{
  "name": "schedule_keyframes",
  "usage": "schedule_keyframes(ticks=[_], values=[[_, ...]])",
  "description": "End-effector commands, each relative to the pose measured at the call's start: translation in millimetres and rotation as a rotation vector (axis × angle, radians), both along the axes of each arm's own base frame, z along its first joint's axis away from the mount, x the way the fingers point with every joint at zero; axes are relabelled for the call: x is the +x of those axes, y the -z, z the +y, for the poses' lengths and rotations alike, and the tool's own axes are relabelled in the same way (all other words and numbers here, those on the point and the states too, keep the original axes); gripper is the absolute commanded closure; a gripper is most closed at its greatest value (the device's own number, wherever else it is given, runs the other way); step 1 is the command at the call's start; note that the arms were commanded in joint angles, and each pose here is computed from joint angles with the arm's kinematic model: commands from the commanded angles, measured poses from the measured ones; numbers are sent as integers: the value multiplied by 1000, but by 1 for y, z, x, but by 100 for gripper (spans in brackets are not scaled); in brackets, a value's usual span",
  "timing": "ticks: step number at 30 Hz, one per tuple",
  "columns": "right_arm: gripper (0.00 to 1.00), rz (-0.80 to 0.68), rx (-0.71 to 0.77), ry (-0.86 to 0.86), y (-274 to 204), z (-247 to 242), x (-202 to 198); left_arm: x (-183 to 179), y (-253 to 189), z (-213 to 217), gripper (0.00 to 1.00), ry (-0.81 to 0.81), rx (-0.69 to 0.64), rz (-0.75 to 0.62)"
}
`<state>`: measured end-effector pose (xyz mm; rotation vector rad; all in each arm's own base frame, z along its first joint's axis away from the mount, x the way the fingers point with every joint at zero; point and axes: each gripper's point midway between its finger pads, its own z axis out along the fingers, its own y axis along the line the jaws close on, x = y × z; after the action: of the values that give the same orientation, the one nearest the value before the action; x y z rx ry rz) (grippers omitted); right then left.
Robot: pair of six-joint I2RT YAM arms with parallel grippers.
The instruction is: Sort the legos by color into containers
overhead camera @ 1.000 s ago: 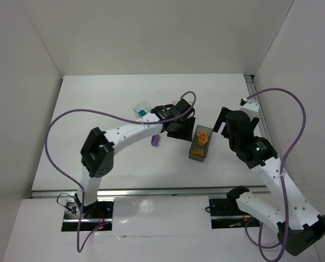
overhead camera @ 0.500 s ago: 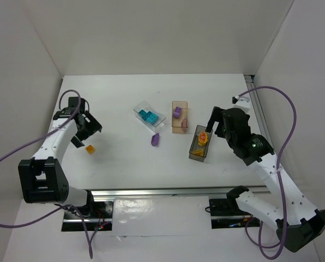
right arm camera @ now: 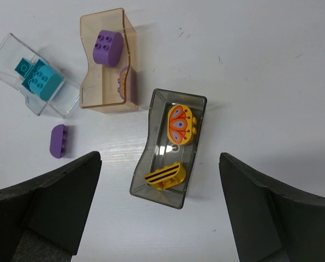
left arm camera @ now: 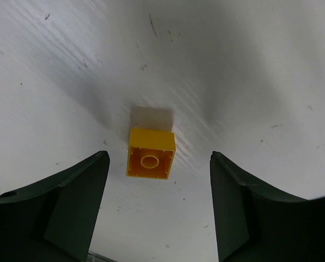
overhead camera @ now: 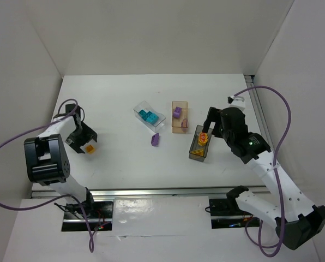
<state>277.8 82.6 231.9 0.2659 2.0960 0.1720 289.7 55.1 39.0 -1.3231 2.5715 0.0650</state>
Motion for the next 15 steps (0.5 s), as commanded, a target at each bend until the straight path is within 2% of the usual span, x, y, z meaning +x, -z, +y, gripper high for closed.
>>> schedule_keyframes(ticks=[1,3,6,9,12,15], values=[[4,-32,12,-4,-5,2,7,4,9,-2,20,-14,-1,10],[4,-24,8,-4,-3,3,8,6,12,-2,26,-23,-2,9],[4,-24,0,-9,-2,3,8,2,24,-4,30,-21,-18,43],[4,-32,4,-9,-6,3,8,0,32,-8,42,-22,-25,68],[4,-32,4,-9,-6,3,8,4,29,-10,56,-12,-23,58],[4,-35,0,-1,-10,1,8,14,15,-24,60,57,-11,16]])
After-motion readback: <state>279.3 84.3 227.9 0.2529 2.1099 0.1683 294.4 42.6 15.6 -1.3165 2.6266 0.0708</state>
